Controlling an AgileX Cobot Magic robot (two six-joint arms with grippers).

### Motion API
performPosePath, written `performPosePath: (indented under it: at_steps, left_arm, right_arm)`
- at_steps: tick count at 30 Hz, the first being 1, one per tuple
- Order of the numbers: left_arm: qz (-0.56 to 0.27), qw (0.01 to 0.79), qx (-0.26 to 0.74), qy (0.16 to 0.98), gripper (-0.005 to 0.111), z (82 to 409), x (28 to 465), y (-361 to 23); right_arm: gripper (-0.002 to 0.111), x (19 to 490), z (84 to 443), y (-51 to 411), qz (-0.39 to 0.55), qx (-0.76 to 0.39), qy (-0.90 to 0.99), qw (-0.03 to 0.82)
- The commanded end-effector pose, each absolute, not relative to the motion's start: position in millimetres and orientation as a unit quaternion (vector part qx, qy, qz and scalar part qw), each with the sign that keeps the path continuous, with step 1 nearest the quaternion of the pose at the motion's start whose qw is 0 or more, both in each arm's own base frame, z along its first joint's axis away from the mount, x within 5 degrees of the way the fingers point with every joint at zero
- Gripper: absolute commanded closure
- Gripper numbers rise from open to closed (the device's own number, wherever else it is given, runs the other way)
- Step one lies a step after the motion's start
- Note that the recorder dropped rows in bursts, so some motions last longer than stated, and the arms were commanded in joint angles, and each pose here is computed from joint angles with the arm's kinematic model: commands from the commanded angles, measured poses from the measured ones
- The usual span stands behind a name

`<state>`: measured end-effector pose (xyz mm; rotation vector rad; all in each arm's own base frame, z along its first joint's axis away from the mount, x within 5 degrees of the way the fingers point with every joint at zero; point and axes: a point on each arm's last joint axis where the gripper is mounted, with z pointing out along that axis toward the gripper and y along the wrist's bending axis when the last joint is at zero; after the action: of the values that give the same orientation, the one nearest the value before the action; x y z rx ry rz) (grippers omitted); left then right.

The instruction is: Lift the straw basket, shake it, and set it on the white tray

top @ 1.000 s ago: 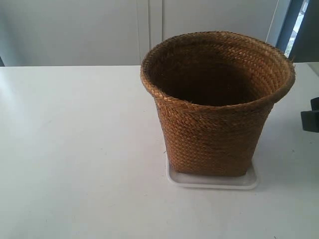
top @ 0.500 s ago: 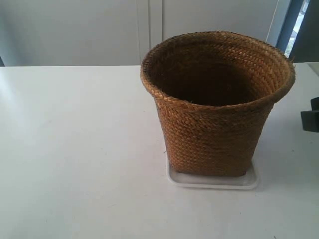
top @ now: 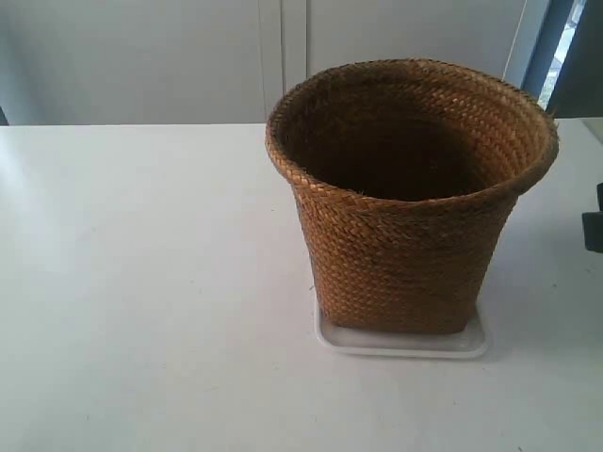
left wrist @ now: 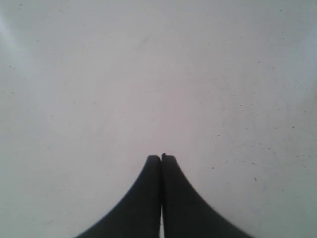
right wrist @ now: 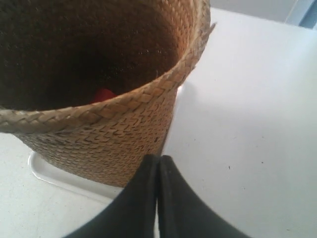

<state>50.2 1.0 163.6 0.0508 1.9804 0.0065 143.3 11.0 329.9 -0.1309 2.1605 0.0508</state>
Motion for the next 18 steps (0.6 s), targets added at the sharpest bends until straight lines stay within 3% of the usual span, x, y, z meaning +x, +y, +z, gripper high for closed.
performPosePath:
  at_steps: [1,6,10,18]
  left_arm:
    - [-0.003,0.548,0.017,0.836,0.107,162,50,1]
    - [-0.003,0.548,0.017,0.836,0.107,162,50,1]
    - [-0.003,0.548,0.017,0.836,0.107,162,50,1]
    - [-0.003,0.548,0.017,0.836,0.107,162,50,1]
  right_arm:
    - [0.108,124,339,9,-0.006,-0.078,0.851,0.520]
    - [0.108,101,327,6,-0.017,-0.075,0.806,0.587]
    - [0.108,91,291,5,-0.020,-0.068,0.771,0.632]
    - [0.108,75,219,4,-0.001,-0.041,0.764,0.643]
